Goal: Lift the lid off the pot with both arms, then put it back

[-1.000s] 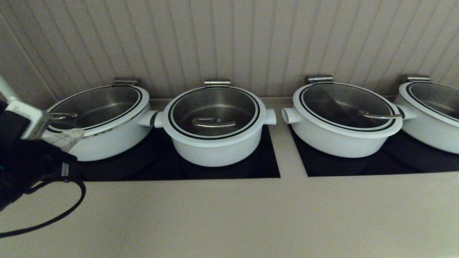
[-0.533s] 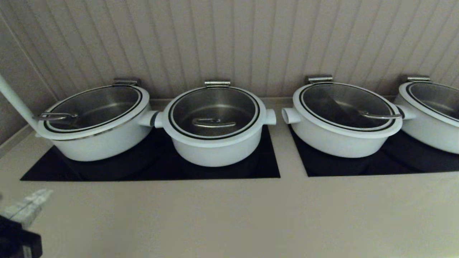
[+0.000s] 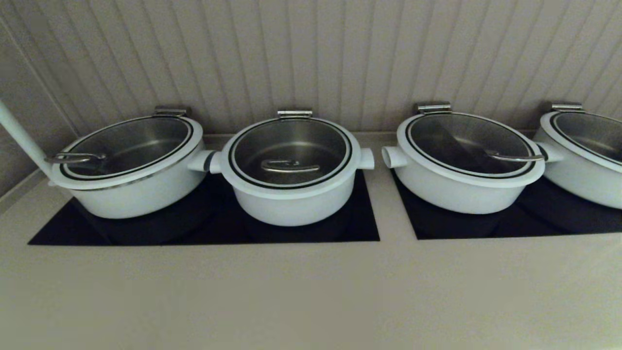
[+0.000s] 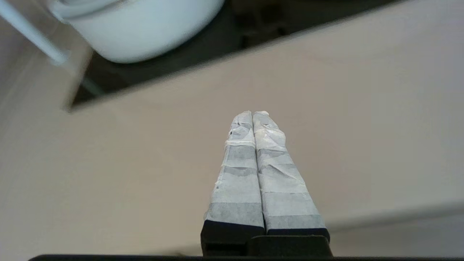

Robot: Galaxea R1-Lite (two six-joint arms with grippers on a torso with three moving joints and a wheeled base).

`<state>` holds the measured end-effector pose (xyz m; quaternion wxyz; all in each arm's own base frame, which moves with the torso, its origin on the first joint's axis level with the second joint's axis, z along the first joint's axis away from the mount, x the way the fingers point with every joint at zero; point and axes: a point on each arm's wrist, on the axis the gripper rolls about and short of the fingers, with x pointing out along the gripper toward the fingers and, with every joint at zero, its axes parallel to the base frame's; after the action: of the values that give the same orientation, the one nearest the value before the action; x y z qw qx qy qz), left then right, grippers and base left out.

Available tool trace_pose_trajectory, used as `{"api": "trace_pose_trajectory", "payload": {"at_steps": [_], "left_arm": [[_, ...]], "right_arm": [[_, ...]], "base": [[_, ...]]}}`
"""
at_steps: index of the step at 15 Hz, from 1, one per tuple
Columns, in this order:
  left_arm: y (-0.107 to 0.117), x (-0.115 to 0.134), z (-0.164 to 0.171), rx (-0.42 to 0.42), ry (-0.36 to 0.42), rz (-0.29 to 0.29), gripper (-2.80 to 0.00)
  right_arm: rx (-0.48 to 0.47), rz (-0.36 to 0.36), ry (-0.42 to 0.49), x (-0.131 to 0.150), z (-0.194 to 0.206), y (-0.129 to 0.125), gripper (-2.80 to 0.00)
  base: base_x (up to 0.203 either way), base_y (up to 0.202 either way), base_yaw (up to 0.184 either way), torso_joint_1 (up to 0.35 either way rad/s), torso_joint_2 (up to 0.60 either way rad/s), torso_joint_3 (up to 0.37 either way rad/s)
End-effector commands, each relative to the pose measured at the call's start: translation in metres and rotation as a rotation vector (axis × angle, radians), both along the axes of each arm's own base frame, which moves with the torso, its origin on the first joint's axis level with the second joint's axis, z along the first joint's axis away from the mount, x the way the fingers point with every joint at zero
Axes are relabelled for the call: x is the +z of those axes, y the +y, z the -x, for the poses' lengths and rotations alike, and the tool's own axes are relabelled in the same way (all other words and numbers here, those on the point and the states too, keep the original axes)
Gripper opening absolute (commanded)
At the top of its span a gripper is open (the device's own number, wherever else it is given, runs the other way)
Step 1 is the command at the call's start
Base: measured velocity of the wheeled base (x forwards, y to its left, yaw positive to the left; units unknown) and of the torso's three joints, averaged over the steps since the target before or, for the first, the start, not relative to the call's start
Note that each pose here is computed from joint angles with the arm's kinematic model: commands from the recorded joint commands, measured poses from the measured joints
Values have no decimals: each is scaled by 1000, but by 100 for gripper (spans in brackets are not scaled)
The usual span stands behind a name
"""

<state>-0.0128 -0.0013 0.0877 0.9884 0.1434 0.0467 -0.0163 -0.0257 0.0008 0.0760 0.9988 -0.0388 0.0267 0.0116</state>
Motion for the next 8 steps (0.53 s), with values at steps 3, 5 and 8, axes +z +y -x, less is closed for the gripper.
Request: {"api": "trace_pose_trajectory", "payload": {"at_steps": [3,5,8], "left_arm": [[0,-13,12,-8,-41,196,-280],[0,-13,12,15,-42,234,-280],[0,-13,12,15,-43,234,-280]], "right_arm": [[0,1,1,0,0,0,-280],[0,1,1,0,0,0,-280],[0,1,1,0,0,0,-280]], "base": [[0,0,0,0,0,0],[0,0,0,0,0,0],[0,0,0,0,0,0]]}}
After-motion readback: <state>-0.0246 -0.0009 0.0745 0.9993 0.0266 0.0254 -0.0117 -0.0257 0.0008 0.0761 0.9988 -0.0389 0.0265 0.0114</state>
